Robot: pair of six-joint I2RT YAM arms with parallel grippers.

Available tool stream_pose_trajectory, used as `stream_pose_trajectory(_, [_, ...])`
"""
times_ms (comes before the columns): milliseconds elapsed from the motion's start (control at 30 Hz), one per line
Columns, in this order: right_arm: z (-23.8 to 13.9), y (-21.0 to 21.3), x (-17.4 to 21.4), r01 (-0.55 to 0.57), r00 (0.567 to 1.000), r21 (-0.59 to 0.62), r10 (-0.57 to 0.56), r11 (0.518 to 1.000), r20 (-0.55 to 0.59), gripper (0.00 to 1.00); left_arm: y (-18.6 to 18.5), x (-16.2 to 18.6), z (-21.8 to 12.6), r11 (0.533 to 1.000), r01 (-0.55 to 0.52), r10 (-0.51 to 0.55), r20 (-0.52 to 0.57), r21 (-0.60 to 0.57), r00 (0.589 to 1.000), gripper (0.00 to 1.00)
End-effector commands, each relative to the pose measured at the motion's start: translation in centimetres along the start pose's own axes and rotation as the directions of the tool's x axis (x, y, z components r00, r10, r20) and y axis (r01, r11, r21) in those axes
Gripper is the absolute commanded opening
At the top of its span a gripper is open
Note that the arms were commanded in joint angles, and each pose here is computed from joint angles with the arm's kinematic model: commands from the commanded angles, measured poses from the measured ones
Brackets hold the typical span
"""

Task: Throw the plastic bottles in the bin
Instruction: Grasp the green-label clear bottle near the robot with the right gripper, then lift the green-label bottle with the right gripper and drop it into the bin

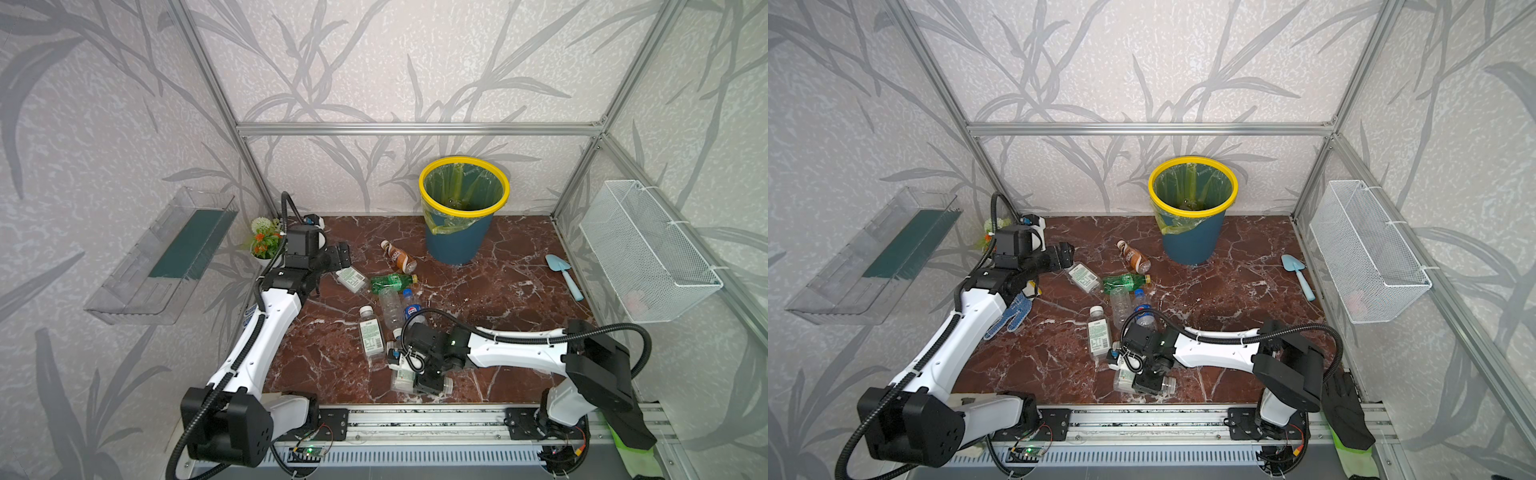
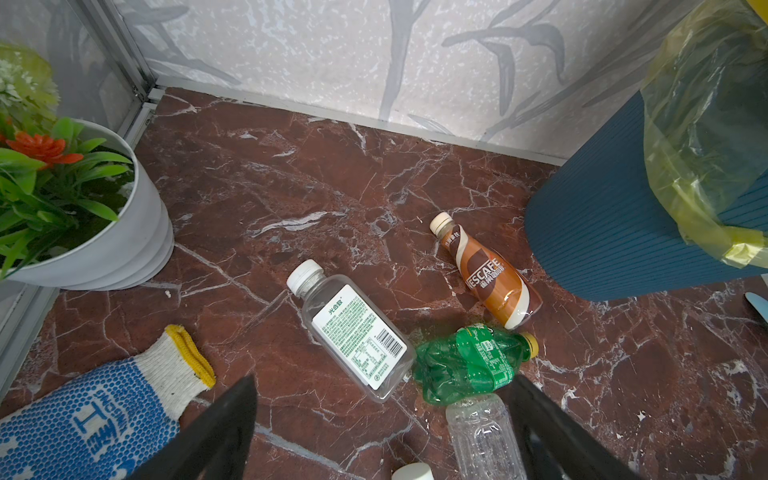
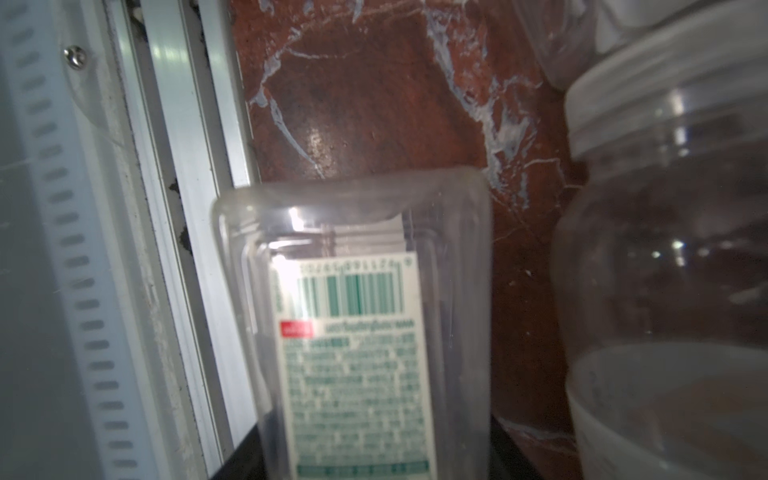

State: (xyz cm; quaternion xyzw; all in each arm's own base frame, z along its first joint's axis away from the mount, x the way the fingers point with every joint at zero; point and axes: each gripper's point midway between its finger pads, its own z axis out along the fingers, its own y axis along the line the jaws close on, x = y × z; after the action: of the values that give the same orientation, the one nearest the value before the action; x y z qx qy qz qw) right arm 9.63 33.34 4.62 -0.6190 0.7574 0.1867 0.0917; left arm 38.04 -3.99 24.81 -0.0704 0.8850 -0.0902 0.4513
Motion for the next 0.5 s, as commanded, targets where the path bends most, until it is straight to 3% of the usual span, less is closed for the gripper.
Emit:
stream_pose_trajectory(0, [-2.0,0.2,-1.8,0.03,0.997,0.026,-0.031,0.999,0.07,0.49,0.1,-0.2,-0.4,1.0,0.002,-0.002,0.013,0.0,1.0,0.94])
stream_pose_trajectory(267, [-7.5,-1.5,-4.5,0.009,0.971,0.178,-0.051,0.984,0.232,0.46,0.1,-0.1,-0.2,1.0,0.0,0.0,0.01,-0.002,1.0,0.94])
stream_pose_trajectory(367, [-11.2,-2.8,-6.0,-0.026,0.935,0.262,-0.069,0.965,0.348,0.46,0.2,-0.1,-0.3,1.0,0.001,-0.001,0.01,-0.006,1.0,0.94])
stream_pose_trajectory(467, [-15.6,-4.8,-7.1,-0.109,0.868,0.366,-0.091,0.924,0.489,0.46,0.2,-0.1,-0.3,1.0,0.0,0.0,0.012,-0.007,1.0,0.94])
